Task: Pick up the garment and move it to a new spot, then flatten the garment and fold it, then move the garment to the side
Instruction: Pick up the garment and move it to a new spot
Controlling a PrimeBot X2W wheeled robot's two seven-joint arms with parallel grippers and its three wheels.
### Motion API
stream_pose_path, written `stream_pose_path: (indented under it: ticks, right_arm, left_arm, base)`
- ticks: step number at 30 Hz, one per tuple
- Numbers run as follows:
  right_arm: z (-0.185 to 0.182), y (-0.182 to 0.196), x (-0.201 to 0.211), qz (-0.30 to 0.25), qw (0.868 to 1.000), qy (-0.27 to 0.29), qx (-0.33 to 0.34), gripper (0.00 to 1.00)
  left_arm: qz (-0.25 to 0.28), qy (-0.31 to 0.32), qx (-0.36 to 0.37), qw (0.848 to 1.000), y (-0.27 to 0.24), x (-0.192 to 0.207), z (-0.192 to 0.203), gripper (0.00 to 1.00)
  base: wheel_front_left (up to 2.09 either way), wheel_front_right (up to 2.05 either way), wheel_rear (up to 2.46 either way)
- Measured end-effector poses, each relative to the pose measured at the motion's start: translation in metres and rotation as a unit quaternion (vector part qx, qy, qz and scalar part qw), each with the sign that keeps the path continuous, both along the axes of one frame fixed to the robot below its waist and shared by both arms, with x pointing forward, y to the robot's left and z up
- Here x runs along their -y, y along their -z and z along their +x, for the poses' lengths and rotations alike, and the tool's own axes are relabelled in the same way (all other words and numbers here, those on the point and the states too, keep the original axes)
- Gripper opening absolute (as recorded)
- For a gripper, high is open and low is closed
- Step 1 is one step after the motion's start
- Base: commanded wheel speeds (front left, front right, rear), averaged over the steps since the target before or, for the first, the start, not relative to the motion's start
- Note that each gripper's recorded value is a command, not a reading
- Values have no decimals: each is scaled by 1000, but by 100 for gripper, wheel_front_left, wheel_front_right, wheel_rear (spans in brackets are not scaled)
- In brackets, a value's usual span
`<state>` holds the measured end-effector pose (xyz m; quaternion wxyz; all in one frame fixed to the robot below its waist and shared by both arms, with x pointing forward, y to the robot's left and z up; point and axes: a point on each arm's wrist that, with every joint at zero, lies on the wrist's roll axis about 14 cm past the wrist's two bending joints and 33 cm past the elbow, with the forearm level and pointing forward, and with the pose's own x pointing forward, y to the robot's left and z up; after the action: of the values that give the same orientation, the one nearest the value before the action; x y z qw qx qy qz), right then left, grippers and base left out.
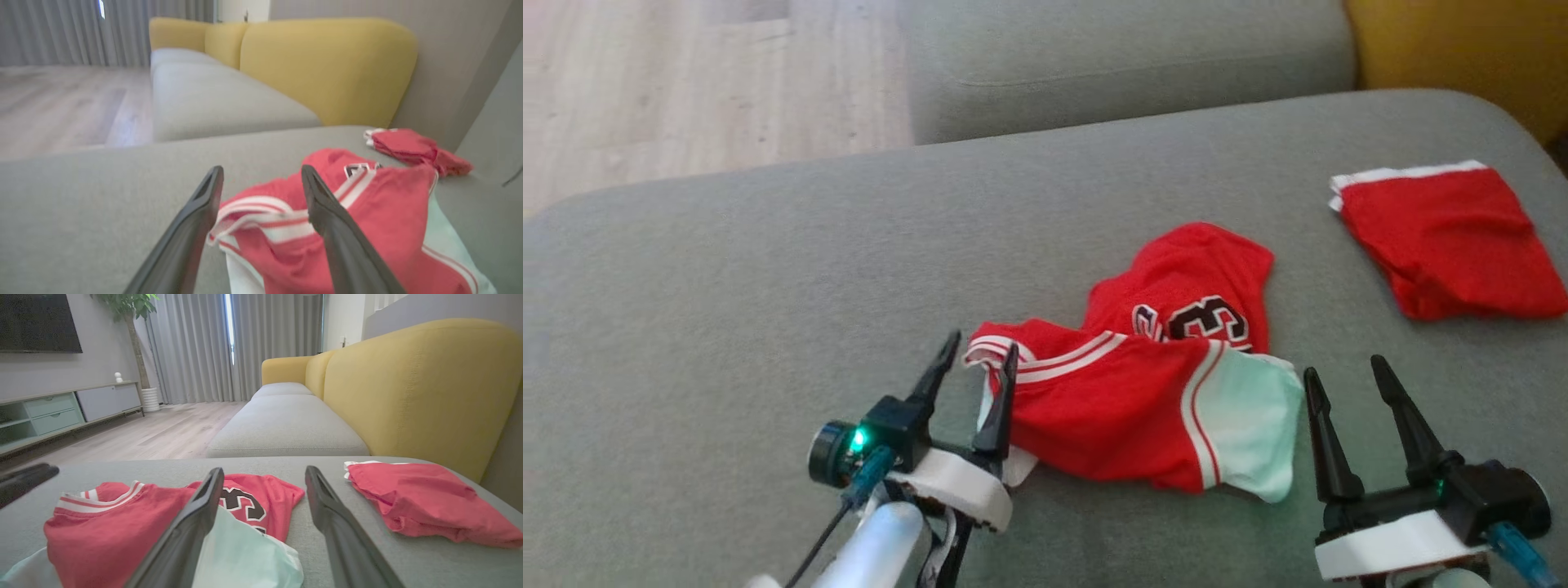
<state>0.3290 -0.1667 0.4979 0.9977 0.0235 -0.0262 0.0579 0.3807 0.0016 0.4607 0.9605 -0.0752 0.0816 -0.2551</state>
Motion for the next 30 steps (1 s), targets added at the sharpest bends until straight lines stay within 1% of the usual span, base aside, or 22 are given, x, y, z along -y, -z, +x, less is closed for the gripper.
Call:
stream_pose_path:
  ticks: [3,4,11,14,16,22,30]
  right_arm:
    - [4,2,-10,6,1000,-13,-3,100]
    - [5,5,-15,11,1000,-20,-7,100]
    - [1,11,-23,17,999,-31,-16,100]
    - [-4,11,-27,20,999,-37,-17,100]
    - [-9,12,-29,21,999,-39,-19,100]
    - [-27,22,-29,20,998,-40,-33,100]
    - [-27,21,-25,18,999,-34,-32,100]
  left_arm:
    - [-10,-48,58,997,-33,-19,3,100]
    - [-14,-74,85,993,-47,-34,-4,100]
    - [-11,-193,121,974,-61,-105,-45,100]
    - [-2,-227,135,964,-66,-129,-62,100]
    - [6,-235,139,962,-65,-136,-75,100]
    - [28,-254,118,959,-46,-148,-109,100]
    - [29,-257,126,958,-49,-151,-115,100]
  base:
    - [0,0,0]
    - [0,0,0]
    - [0,0,0]
    - [0,0,0]
    - [0,0,0]
    - [0,0,0]
    - [0,0,0]
